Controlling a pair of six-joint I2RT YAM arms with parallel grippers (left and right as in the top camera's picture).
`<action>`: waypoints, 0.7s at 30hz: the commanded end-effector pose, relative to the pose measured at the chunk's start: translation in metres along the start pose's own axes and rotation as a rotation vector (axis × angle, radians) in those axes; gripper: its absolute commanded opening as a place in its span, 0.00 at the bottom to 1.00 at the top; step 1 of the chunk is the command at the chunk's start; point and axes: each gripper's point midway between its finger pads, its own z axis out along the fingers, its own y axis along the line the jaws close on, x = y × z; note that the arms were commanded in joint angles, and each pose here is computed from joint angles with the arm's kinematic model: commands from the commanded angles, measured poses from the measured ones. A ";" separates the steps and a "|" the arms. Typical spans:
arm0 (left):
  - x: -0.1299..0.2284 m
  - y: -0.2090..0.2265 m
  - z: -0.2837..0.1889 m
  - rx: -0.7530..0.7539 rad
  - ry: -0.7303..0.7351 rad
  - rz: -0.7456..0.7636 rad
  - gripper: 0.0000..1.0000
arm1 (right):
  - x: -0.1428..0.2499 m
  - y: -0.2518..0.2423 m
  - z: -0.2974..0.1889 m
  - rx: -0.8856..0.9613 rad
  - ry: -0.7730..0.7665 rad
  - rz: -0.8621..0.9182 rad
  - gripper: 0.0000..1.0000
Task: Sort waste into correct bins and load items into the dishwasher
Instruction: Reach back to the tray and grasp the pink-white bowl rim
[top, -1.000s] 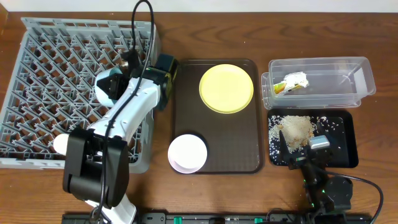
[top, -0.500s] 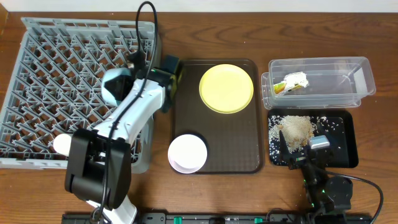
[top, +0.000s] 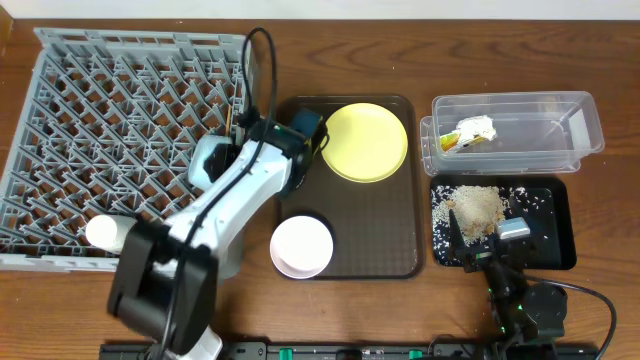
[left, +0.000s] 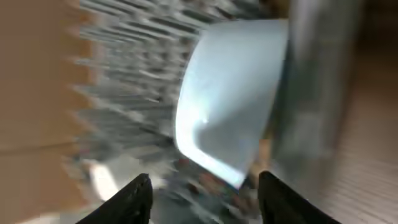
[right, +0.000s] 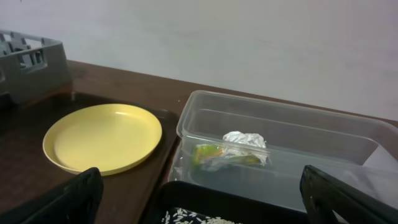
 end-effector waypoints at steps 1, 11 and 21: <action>0.006 -0.025 -0.041 0.367 0.080 -0.230 0.58 | 0.001 -0.002 0.000 0.011 0.000 0.001 0.99; 0.044 -0.073 -0.097 0.890 0.266 -0.157 0.59 | 0.001 -0.002 0.000 0.011 0.000 0.001 0.99; 0.099 -0.079 -0.035 0.689 0.368 -0.141 0.53 | 0.001 -0.002 0.000 0.011 0.000 0.001 0.99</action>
